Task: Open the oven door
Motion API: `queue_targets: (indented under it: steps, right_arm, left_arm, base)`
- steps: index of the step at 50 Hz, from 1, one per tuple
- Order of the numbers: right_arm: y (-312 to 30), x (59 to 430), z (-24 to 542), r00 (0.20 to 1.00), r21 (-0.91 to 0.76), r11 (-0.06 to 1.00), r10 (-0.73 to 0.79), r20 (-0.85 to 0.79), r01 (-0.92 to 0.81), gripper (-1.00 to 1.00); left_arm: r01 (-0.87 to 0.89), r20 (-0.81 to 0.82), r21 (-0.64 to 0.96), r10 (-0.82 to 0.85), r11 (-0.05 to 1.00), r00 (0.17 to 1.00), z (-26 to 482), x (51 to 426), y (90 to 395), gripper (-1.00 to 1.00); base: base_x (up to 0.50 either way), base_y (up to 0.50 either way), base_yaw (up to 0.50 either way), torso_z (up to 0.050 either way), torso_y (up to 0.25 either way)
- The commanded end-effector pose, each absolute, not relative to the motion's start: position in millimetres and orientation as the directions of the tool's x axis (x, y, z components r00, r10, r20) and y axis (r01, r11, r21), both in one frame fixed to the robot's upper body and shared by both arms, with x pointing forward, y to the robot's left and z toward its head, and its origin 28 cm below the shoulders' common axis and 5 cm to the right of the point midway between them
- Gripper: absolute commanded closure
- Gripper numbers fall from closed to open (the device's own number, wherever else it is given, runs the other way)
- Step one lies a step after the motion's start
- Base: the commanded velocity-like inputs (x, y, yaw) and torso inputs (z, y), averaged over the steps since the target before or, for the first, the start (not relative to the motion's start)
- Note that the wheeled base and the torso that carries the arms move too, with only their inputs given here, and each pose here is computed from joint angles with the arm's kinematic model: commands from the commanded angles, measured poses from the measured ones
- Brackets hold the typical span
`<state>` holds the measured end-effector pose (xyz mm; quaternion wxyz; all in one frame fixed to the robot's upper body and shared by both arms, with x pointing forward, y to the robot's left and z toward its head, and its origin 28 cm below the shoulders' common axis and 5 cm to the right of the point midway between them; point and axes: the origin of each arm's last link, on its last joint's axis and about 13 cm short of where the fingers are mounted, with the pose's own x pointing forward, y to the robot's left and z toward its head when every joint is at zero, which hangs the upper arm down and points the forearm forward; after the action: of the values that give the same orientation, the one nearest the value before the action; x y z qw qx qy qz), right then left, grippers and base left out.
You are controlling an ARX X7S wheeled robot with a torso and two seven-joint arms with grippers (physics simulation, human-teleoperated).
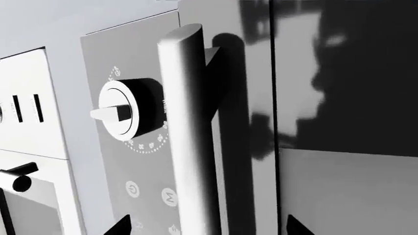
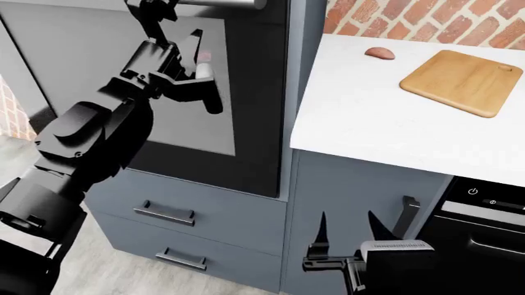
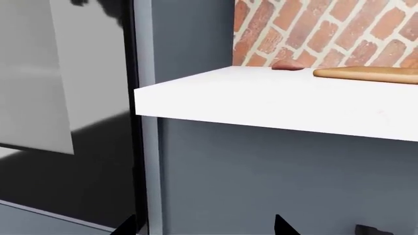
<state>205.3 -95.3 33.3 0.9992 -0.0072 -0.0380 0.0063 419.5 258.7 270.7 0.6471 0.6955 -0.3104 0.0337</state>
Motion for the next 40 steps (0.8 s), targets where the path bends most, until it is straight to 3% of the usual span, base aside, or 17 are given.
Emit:
queue_targets:
  steps: [1, 25, 40]
  right_arm:
    - [-96, 204, 34, 0.997, -0.014, 1.000, 0.011, 0.078, -0.010, -1.00]
    - [-96, 202, 32, 0.997, -0.016, 1.000, 0.014, 0.073, -0.013, -1.00]
    - [-95, 202, 31, 0.997, -0.017, 1.000, 0.015, 0.074, -0.014, -1.00]
  left_arm:
    - [-0.459, 0.436, 0.888, -0.354, 0.021, 0.828, 271, 420, 264, -1.00]
    - [-0.520, 0.503, 0.854, -0.242, -0.008, 0.830, 303, 423, 275, -1.00]
    - [-0.541, 0.526, 0.841, -0.257, 0.014, 0.811, 311, 428, 267, -1.00]
  base:
    - [0.00, 0.00, 0.00, 0.000, 0.000]
    - [0.00, 0.00, 0.00, 0.000, 0.000]
    - [0.00, 0.00, 0.00, 0.000, 0.000]
